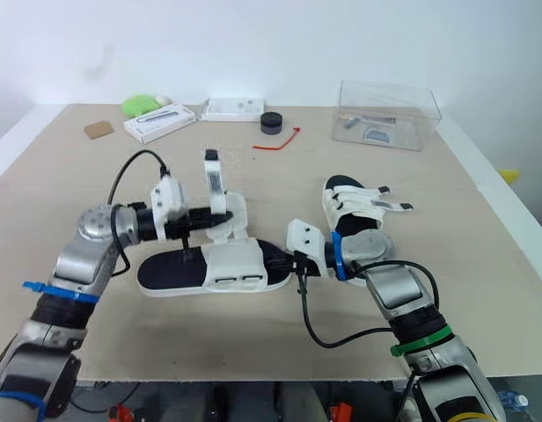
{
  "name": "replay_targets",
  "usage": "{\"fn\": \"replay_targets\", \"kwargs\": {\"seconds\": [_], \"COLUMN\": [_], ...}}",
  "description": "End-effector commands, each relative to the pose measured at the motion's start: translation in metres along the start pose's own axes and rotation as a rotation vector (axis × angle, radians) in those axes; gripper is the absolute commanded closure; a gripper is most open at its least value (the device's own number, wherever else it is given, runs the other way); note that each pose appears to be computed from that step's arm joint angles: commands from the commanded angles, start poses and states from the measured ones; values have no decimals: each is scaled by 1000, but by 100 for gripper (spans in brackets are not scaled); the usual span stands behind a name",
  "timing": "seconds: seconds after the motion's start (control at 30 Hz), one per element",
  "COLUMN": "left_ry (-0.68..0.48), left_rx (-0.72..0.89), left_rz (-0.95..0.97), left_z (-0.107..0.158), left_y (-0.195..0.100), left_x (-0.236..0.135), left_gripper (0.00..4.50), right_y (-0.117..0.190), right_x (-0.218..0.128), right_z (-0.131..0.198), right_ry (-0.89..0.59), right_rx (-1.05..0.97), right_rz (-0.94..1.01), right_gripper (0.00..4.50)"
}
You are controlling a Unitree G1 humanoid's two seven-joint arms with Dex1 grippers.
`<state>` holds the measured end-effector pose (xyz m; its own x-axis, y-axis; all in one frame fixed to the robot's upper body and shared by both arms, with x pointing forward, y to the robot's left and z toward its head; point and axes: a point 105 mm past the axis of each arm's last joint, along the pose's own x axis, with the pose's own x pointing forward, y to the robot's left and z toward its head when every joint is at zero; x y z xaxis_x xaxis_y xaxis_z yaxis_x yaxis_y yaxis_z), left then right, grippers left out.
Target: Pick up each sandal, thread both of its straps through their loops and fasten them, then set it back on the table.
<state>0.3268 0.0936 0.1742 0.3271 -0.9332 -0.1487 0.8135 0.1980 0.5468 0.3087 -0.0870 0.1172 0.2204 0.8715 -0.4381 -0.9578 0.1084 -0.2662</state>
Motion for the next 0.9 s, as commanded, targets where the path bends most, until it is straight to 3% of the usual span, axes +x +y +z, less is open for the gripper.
{"fn": "replay_targets", "kwargs": {"seconds": [0.03,0.27,0.43,0.67,0.9], "left_ry": [-18,-23,12,69,-47], "left_rx": [340,784,579,445,686], "left_rz": [-95,-205,-55,74,-76], "left_z": [22,23,6,-13,11], "left_y": [-10,-20,5,33,-1], "left_x": [-7,-9,-7,-14,-15], "left_gripper": [439,439,439,439,439], "right_y": [-1,-3,-3,-1,-4], "right_x": [-1,0,1,0,-2], "right_z": [4,3,4,2,2], "right_ry": [-2,3,3,10,16], "right_rx": [-21,-21,-21,-20,-25], "right_rz": [1,4,5,7,4], "right_gripper": [450,450,450,450,450]}}
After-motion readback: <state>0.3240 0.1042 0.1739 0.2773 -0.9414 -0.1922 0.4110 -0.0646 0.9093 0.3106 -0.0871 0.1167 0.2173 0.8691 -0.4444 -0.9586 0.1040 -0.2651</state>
